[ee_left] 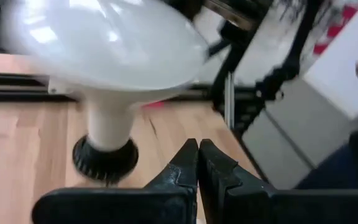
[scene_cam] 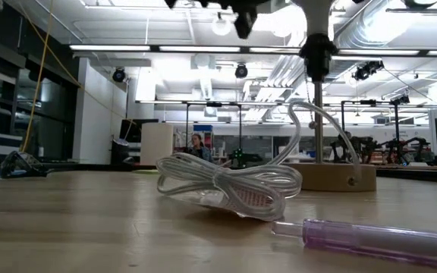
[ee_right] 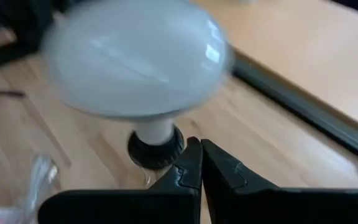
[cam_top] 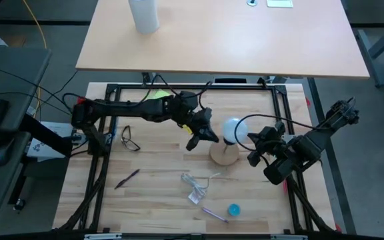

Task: Screw lightbulb
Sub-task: Remove the lightbulb from the lamp

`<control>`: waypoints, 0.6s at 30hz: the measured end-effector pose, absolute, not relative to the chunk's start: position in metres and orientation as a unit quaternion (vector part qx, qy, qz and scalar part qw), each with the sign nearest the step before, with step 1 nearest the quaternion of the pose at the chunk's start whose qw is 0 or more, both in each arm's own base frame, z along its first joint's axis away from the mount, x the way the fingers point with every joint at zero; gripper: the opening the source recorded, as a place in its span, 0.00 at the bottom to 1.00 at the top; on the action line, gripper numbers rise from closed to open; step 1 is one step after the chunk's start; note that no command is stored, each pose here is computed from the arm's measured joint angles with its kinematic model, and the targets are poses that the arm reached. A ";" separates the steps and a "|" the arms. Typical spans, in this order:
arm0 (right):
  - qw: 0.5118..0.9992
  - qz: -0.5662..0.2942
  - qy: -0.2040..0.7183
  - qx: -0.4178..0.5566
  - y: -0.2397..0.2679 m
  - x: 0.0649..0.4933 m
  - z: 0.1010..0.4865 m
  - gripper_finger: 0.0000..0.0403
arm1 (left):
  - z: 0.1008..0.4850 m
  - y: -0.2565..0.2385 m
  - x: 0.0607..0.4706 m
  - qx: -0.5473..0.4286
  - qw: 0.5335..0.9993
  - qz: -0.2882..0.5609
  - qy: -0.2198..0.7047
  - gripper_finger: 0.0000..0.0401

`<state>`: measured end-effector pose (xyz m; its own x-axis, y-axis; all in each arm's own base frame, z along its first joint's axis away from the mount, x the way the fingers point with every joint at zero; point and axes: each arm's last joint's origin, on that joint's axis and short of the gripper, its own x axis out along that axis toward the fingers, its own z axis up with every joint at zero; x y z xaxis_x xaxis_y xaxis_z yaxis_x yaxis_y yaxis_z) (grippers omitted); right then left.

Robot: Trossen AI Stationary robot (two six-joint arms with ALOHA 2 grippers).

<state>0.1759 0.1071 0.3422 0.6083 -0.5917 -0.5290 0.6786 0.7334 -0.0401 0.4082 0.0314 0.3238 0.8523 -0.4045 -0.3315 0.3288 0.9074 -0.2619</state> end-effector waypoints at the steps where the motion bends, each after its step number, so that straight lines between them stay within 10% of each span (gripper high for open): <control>1: 0.891 -0.353 0.274 0.085 0.107 0.175 0.341 0.00 | 0.326 0.030 0.404 -0.087 0.957 -0.189 0.202 0.00; 18: 0.935 -0.241 0.221 0.136 0.143 0.185 0.352 0.00 | 0.280 0.074 0.449 -0.055 0.989 -0.062 0.124 0.00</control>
<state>0.1853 0.1431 0.3517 0.7858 -0.3913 -0.4790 0.5113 0.8468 0.1469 0.4489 0.0744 0.2798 0.9618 -0.1359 -0.2378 0.1088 0.9863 -0.1239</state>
